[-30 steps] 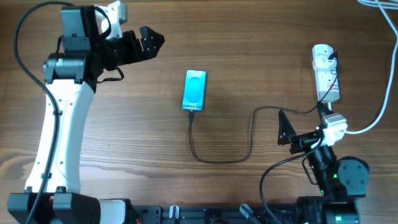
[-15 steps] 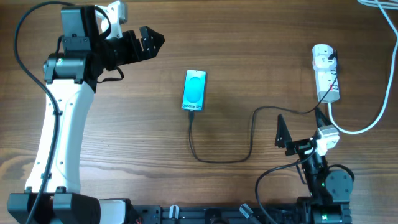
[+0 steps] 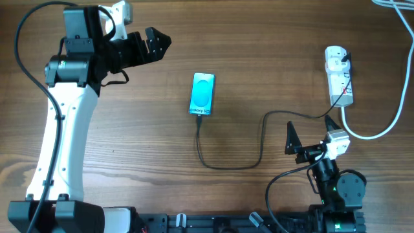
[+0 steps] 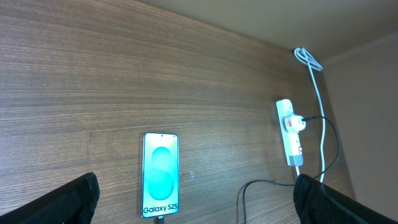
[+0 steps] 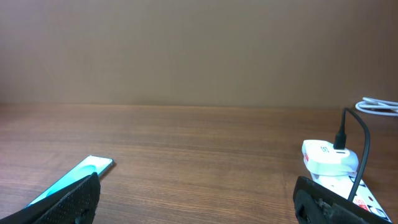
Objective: Plug charger to phone and switch on socket
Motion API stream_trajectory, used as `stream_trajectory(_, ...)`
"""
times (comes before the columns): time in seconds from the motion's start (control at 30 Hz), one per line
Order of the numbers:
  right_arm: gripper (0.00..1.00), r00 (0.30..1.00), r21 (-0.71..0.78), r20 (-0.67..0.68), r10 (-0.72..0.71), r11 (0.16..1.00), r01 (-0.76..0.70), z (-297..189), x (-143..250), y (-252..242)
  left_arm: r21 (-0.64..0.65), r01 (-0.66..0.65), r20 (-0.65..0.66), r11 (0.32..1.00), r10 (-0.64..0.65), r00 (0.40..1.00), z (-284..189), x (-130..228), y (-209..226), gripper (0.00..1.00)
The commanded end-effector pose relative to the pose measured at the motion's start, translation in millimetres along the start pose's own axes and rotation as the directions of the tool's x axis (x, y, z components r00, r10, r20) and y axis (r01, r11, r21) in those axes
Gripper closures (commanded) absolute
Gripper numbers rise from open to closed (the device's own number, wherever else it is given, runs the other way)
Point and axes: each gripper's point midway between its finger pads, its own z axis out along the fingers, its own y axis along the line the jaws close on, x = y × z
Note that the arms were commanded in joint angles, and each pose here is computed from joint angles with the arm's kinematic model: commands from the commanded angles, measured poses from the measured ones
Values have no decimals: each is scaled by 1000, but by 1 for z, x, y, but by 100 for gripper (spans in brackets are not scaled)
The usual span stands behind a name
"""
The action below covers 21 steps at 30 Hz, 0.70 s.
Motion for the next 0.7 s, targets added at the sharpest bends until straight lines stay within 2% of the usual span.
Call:
stream_trajectory(0.0,0,1000,11,15,-1,1000,1,-1,-3,-1,3,-14,19,1000,14,1000,-5,-6,-3,0)
stream_trajectory(0.37,0,1000,11,15,-2,1000,2,-1,-3,-1,3,-14,19,1000,14,1000,-5,-6,-3,0)
stream_trajectory(0.57,0,1000,10,15,-2,1000,2,-1,-3,-1,-61,3,2,998,-3,1000,-5,0,9,0)
stream_trajectory(0.67,0,1000,11,15,-2,1000,2,-1,-3,-1,-175,-20,37,984,27,999,-14,2,20,0)
